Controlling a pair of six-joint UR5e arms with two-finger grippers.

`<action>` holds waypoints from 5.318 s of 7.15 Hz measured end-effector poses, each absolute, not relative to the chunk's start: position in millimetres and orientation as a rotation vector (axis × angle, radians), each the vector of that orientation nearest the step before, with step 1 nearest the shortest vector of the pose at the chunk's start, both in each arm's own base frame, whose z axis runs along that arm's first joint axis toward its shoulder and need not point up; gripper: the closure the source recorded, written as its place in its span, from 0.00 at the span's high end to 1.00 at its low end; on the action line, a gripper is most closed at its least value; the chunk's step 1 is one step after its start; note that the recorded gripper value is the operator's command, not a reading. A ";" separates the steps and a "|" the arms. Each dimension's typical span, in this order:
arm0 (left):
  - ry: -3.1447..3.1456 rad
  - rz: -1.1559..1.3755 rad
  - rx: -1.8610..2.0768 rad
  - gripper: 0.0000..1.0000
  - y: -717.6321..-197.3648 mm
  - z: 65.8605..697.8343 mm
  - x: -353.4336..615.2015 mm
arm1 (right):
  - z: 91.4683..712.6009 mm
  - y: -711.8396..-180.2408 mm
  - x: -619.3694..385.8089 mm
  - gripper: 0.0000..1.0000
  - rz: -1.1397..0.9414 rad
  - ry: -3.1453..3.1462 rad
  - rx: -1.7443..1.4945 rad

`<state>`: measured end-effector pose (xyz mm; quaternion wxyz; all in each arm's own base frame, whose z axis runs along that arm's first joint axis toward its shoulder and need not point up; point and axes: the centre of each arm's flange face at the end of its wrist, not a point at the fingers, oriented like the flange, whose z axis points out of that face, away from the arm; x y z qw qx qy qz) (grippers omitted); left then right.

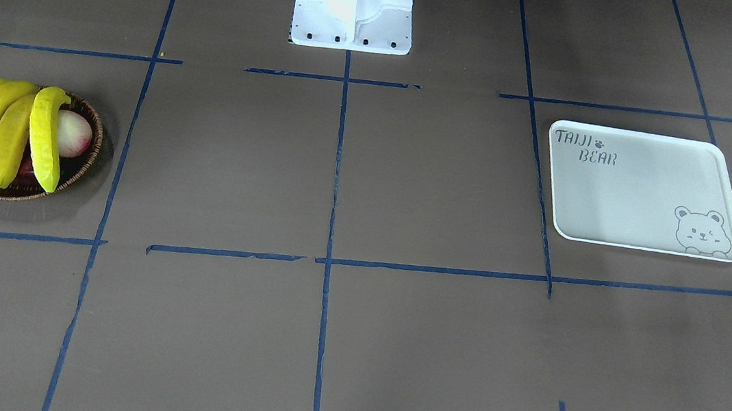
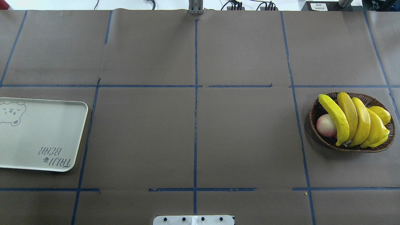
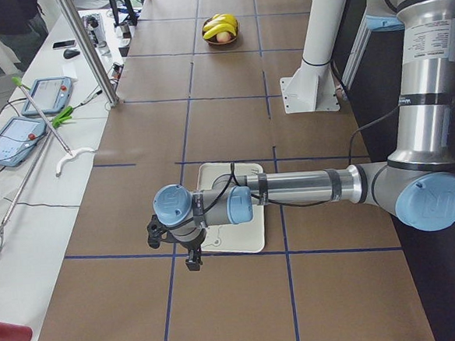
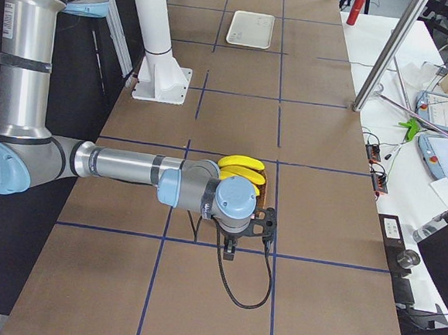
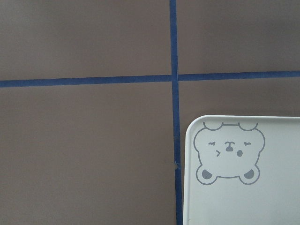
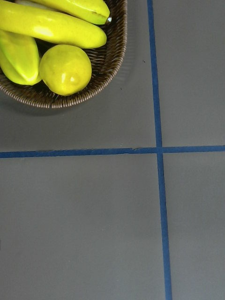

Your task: Transfer all bananas from basket to plate

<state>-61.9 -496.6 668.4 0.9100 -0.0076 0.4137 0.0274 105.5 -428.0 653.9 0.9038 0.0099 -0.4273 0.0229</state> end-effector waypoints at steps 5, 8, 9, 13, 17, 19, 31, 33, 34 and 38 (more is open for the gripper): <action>0.852 0.056 -0.018 1.00 -496.2 670.1 -62.0 | 653.2 -428.8 105.7 1.00 0.049 -0.881 0.021; 0.851 0.056 -0.020 1.00 -496.1 670.9 -62.1 | 653.6 -428.4 105.7 1.00 0.048 -0.881 0.021; 0.851 0.056 -0.017 1.00 -497.0 669.3 -62.1 | 653.8 -428.2 105.6 1.00 0.048 -0.881 0.021; 0.852 0.064 -0.001 1.00 -506.8 659.9 -61.7 | 653.4 -429.0 105.5 1.00 0.046 -0.883 0.022; 0.848 0.069 0.004 1.00 -510.2 659.1 -62.3 | 648.5 -433.4 105.1 1.00 0.044 -0.884 0.029; 0.847 0.068 0.004 1.00 -510.2 658.8 -62.4 | 637.5 -443.1 99.1 1.00 0.035 -0.883 0.038; 0.854 0.034 0.017 1.00 -502.9 660.5 -62.5 | 404.8 -421.6 -176.6 0.99 0.016 -0.845 0.083; 0.854 0.036 0.020 1.00 -503.8 660.6 -61.9 | 424.5 -405.3 -209.4 0.99 0.003 -0.850 0.113; 0.854 0.038 0.024 1.00 -504.3 661.3 -61.9 | 435.0 -401.4 -221.2 0.99 -0.008 -0.837 0.111; 0.854 0.040 0.027 1.00 -504.9 662.4 -61.9 | 462.0 -395.8 -231.2 0.98 -0.013 -0.790 0.081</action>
